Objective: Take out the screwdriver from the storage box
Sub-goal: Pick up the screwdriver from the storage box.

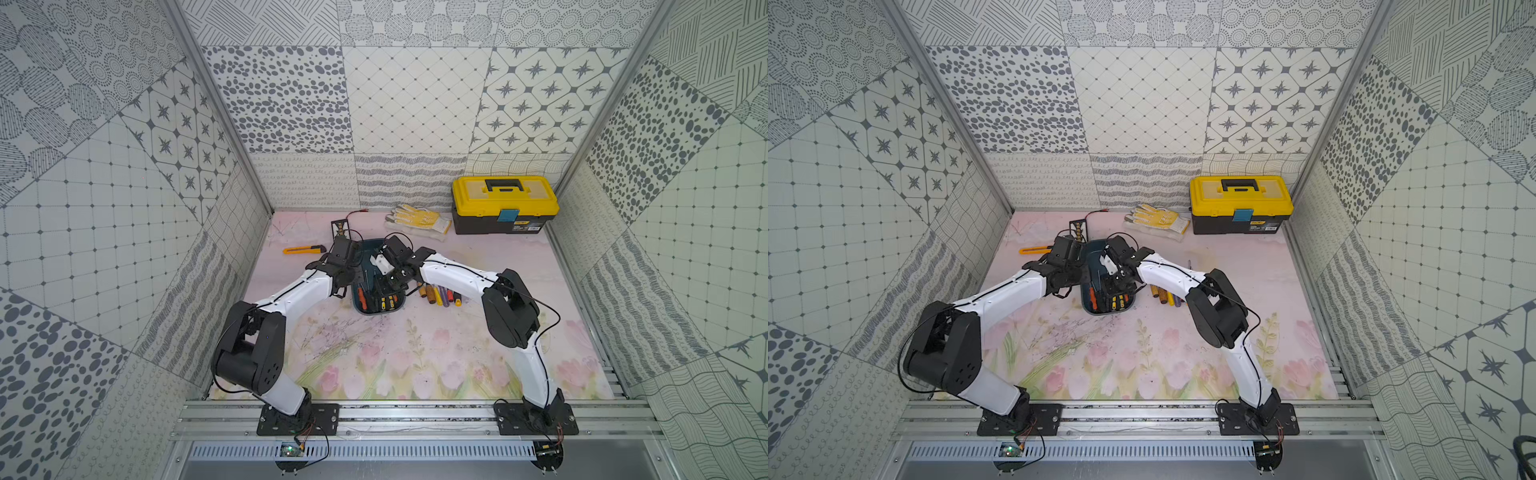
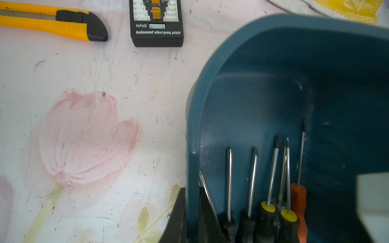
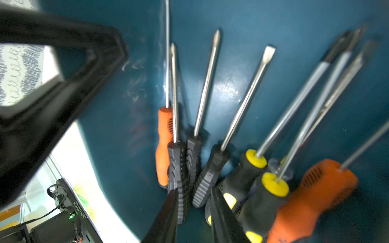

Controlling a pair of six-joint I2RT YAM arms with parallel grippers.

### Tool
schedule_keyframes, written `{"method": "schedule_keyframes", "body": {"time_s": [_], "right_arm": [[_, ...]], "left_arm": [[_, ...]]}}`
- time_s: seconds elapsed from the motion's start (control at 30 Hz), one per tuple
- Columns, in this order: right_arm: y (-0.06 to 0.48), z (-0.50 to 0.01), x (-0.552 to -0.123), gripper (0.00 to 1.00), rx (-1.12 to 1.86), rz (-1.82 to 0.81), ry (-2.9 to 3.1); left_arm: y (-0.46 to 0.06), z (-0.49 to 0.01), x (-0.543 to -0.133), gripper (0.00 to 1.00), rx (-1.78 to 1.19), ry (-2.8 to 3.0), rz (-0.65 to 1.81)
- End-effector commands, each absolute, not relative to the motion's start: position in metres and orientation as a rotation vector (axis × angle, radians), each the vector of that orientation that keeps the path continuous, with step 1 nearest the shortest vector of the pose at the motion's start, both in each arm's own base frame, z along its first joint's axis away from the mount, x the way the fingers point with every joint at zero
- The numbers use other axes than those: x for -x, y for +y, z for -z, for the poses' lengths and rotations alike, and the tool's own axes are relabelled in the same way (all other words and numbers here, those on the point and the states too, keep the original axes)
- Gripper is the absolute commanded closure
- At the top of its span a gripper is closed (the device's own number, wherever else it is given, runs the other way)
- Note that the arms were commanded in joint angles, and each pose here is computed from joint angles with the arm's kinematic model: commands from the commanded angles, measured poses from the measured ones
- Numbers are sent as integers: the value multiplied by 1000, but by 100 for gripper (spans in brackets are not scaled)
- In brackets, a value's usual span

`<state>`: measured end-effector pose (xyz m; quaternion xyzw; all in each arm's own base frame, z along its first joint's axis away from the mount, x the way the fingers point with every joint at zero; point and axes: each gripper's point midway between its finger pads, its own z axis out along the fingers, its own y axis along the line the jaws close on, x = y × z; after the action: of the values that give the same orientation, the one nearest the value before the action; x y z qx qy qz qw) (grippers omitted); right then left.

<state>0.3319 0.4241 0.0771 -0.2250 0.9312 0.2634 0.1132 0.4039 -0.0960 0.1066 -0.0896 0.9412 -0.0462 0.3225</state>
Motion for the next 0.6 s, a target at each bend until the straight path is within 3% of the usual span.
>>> {"method": "schedule_keyframes", "body": {"time_s": [0.0,0.57], "right_arm": [[427,-70,-336,69,629,-737,2748],[416,-27,-342,69,595,-397,2873]], "left_arm": [[-92,-117,-413,100,241,2408,123],[-92,-118,-412,100,244,2405,122]]}}
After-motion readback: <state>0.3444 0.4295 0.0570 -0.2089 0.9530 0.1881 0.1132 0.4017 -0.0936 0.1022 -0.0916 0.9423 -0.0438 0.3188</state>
